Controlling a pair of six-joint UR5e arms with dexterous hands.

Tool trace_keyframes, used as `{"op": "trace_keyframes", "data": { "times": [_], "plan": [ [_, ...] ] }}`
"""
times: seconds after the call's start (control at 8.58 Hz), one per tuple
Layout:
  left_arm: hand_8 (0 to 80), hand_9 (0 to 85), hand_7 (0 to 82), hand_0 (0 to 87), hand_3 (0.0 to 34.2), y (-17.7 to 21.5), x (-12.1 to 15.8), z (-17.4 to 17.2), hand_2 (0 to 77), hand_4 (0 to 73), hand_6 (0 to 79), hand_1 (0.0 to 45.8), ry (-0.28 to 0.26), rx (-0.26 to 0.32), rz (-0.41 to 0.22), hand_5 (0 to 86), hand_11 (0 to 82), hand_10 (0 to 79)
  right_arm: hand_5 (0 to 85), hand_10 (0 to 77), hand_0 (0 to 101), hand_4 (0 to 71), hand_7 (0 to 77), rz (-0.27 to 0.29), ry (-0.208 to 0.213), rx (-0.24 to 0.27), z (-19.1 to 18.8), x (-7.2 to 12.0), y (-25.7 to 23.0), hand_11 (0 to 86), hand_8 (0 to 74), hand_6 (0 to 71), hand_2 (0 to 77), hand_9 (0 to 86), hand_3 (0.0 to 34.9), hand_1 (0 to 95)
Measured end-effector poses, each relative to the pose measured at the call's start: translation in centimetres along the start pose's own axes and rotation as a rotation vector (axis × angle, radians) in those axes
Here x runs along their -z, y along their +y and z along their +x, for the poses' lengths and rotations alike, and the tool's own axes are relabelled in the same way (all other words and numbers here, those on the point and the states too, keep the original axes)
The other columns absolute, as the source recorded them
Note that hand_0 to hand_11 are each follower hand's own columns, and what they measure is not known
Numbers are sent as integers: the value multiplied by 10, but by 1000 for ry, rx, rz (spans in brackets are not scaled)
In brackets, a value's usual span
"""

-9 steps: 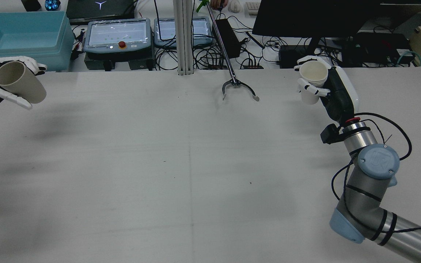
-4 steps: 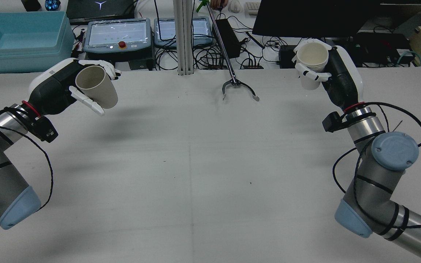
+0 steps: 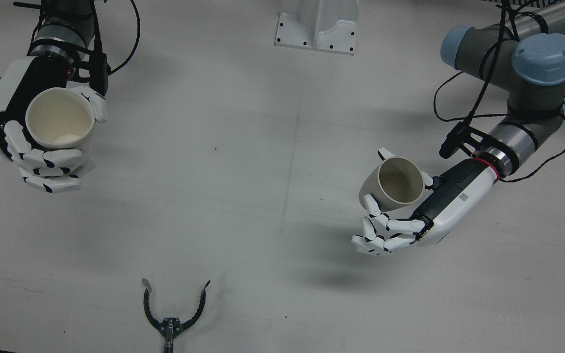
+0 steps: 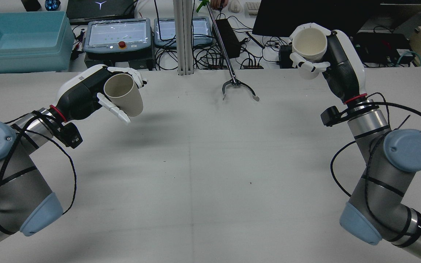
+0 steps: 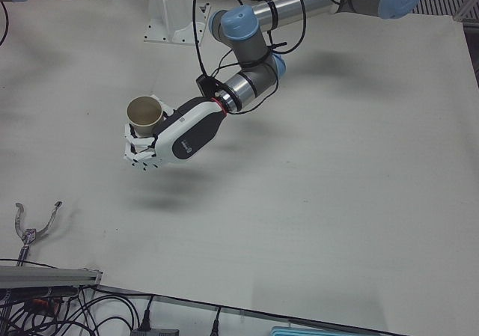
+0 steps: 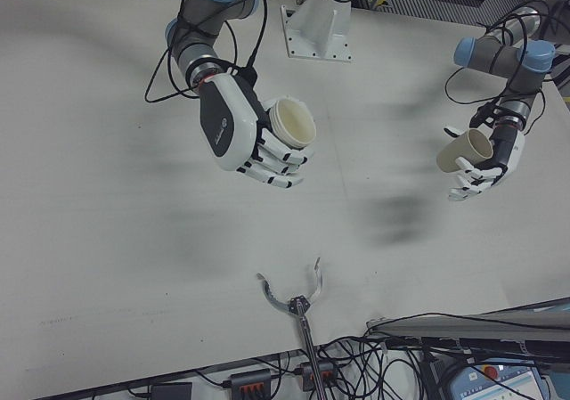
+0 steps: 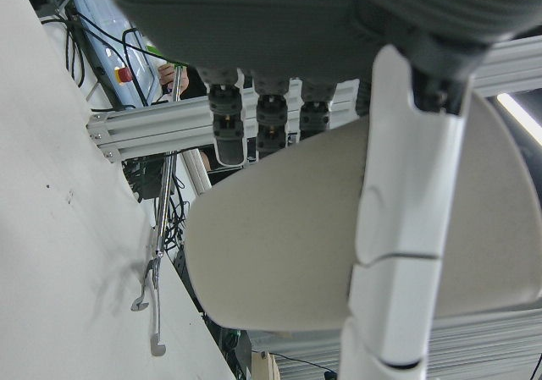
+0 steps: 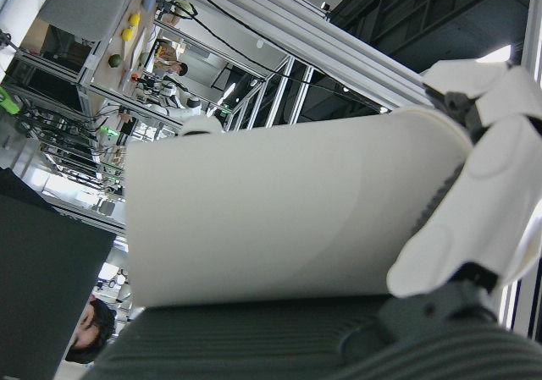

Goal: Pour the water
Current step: 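Bring both cups toward the table center, beige cup held upright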

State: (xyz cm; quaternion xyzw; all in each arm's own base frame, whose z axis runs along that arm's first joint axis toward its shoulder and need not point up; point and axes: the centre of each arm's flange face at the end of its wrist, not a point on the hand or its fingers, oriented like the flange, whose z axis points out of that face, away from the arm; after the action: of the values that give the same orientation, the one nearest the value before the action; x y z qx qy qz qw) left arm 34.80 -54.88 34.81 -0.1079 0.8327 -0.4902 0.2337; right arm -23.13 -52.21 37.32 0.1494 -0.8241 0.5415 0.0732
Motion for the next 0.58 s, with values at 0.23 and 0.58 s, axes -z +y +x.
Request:
{"op": "trace_keyframes", "data": {
  "times": [0.23, 0.58],
  "plan": [
    [191, 305, 518, 763, 0, 28, -12, -31, 11, 529, 235, 180, -39, -2, -41, 382, 229, 142, 431, 551, 475, 164, 529, -41, -39, 75, -13, -12, 31, 496, 300, 551, 431, 365, 5, 87],
    [191, 305, 524, 763, 2, 84, -29, -89, 11, 529, 235, 191, -106, -17, -120, 382, 224, 142, 458, 551, 490, 175, 535, -108, -95, 221, -24, -23, 91, 496, 262, 551, 436, 305, 2, 87]
  ]
}}
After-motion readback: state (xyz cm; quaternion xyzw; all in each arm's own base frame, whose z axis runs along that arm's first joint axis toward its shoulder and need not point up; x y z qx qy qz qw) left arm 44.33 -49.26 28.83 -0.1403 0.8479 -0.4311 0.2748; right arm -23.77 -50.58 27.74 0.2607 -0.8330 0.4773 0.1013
